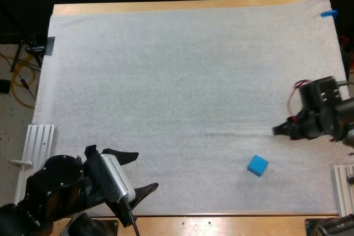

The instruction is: Stack red cube on blue cube

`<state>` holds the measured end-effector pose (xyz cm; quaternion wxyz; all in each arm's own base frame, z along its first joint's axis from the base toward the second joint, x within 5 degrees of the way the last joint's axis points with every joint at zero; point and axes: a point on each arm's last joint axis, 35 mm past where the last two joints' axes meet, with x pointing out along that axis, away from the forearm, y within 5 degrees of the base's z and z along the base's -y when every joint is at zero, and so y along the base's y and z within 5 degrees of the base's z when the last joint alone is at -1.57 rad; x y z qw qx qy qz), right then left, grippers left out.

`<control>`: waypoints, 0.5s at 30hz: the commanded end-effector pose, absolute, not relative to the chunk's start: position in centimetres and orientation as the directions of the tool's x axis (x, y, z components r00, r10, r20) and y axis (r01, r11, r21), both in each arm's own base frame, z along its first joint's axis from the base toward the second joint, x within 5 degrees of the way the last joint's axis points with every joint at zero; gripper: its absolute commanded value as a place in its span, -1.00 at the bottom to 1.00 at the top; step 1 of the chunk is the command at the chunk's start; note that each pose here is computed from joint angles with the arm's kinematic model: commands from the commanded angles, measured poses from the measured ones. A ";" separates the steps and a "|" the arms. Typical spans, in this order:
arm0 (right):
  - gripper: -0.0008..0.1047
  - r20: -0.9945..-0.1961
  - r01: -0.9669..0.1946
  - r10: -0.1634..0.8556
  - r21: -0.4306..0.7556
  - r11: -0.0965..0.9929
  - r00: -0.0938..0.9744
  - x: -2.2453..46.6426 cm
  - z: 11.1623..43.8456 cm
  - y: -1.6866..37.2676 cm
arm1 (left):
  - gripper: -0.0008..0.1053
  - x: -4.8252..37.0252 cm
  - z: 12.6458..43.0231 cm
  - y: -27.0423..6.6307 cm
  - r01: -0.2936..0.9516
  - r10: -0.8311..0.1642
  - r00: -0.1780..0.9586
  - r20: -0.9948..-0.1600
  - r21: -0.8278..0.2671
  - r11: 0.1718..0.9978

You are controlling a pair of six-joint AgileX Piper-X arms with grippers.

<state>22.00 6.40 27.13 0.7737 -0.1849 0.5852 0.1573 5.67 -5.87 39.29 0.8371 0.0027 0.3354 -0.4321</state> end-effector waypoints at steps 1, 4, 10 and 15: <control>-0.88 -0.967 -0.483 0.041 -0.089 0.871 0.252 21.3 27.3 7.6 | 0.32 5.6 39.1 -5.9 0.724 -0.716 0.392 -0.578 -0.287 0.628; -0.88 -0.970 -0.544 0.063 -0.077 0.836 0.234 20.3 27.1 10.0 | 0.32 5.6 39.0 -5.9 0.722 -0.714 0.389 -0.582 -0.288 0.629; -0.88 -0.976 -0.599 0.090 -0.050 0.799 0.201 18.9 26.1 14.0 | 0.32 5.6 39.0 -5.9 0.725 -0.714 0.389 -0.582 -0.285 0.627; -0.88 -0.982 -0.599 0.056 -0.065 0.798 0.181 18.4 24.5 15.2 | 0.32 5.6 39.0 -5.9 0.725 -0.714 0.389 -0.582 -0.285 0.627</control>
